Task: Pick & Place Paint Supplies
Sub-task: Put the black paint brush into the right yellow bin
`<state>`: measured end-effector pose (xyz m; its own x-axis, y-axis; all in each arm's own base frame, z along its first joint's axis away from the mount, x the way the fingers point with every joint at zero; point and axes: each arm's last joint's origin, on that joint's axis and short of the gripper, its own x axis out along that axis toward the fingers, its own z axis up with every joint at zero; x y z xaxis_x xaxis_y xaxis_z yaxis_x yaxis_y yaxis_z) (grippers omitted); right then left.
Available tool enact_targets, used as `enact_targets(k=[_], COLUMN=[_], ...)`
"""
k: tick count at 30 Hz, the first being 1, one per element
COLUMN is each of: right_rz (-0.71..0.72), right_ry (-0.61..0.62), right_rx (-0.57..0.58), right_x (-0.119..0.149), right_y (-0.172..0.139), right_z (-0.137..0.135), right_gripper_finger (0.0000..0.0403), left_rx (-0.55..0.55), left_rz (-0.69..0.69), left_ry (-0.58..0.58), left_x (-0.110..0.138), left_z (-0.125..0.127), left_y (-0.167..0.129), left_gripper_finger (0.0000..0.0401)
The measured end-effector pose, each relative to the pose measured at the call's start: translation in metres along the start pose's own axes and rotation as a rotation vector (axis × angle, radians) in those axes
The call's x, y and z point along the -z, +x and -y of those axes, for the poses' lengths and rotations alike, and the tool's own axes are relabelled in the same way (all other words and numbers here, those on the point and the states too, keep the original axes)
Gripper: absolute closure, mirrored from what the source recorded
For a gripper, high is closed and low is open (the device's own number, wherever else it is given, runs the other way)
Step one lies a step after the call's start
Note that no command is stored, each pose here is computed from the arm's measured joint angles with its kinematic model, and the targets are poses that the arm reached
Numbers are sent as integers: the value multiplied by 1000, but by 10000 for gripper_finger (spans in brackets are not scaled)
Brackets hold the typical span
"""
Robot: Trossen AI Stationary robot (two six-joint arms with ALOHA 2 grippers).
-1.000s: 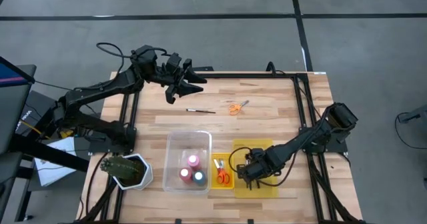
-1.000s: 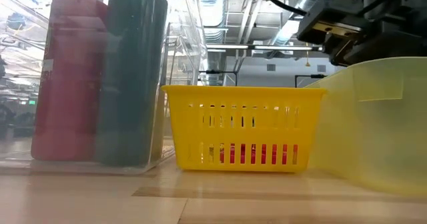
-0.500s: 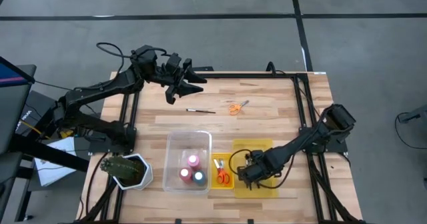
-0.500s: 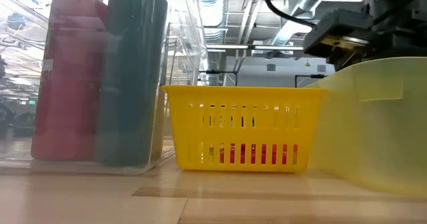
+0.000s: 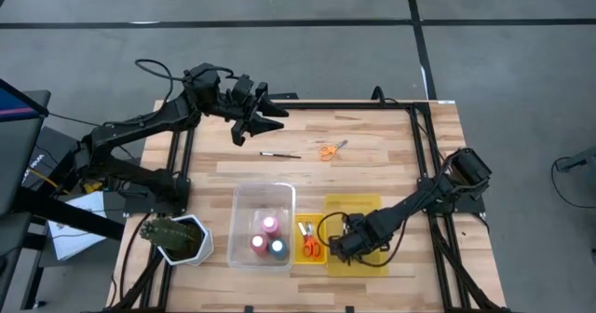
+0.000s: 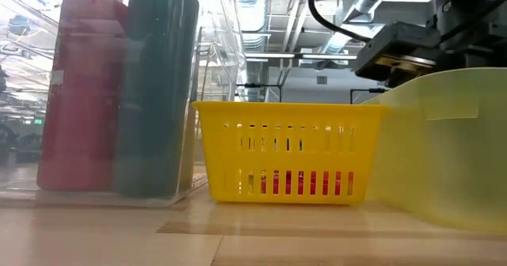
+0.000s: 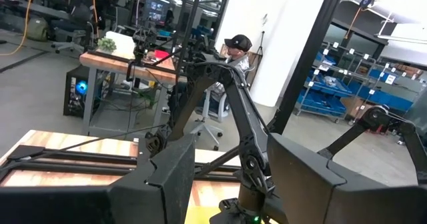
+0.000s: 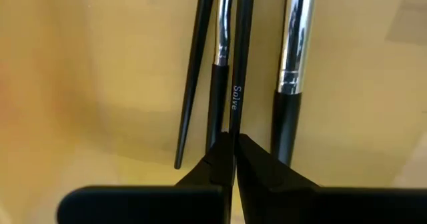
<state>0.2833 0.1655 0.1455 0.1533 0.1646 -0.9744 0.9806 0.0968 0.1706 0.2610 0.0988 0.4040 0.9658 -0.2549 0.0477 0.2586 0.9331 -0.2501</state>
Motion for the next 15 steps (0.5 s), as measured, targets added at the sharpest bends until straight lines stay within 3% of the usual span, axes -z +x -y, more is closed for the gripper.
enact_targets(k=[15], right_rz=[-23], right_ry=[0], right_rx=[6], right_x=[1], right_y=[0], right_z=[0], right_gripper_finger=[370], left_rx=[0], left_rz=[-1], left_ry=[-1], left_x=[0], left_z=[0], left_y=[0], left_gripper_finger=[219])
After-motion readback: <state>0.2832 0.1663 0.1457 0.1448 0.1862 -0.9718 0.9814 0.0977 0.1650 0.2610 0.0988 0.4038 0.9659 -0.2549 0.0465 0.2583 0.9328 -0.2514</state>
